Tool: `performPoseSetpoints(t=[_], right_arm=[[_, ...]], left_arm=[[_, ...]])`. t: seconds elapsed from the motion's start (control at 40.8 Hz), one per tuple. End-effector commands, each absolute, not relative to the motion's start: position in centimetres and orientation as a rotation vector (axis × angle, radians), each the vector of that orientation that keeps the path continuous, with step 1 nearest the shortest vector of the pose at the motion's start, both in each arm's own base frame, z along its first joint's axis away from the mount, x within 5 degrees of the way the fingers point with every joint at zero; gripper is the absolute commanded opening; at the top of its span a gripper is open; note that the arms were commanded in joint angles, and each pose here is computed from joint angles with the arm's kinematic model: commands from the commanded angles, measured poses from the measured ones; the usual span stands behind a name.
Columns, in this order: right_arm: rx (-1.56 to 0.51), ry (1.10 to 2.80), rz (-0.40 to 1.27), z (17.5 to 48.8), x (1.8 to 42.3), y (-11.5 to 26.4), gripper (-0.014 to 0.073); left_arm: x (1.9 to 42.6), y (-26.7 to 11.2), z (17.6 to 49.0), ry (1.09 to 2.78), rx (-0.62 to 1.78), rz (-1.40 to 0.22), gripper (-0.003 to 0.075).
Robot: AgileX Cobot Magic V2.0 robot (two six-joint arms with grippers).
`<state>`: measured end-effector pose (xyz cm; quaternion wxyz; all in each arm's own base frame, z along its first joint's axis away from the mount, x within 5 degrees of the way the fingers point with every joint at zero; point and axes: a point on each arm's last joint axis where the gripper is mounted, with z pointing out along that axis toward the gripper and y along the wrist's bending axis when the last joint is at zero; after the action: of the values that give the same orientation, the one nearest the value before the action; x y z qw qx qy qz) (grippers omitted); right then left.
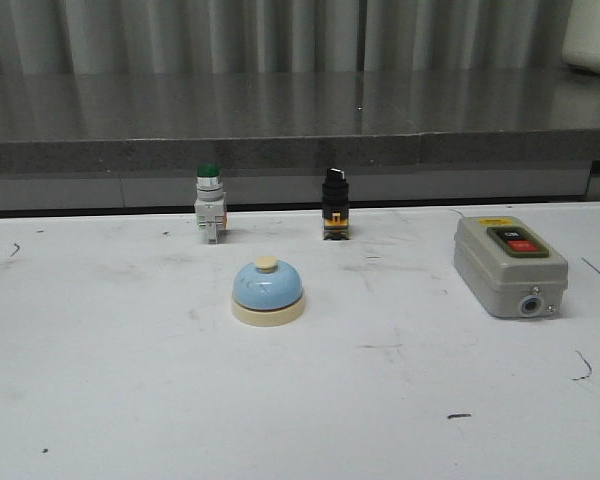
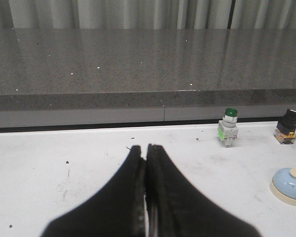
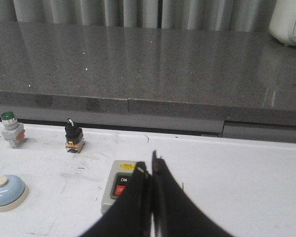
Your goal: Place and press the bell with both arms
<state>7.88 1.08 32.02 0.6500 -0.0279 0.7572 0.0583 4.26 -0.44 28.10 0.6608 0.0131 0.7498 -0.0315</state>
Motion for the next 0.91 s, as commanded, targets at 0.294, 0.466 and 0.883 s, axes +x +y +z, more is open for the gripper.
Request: performPoseSetpoints(t=[0.294, 0.466, 0.883], right_arm=[[-0.13, 1.936, 0.181, 32.9, 19.1, 3.3, -0.0059], [-0.28, 2.024, 0.265, 31.6, 23.3, 7.5, -0.0059], [-0.562, 2.12, 0.402, 28.0, 29.7, 18.9, -0.0059]], left_arm=[[4.3, -0.4, 29.6, 1.6, 0.015, -0.081, -0.002], [4.3, -0.4, 29.6, 1.6, 0.015, -0.081, -0.002], [4.3, -0.4, 29.6, 1.6, 0.015, -0.081, -0.002]])
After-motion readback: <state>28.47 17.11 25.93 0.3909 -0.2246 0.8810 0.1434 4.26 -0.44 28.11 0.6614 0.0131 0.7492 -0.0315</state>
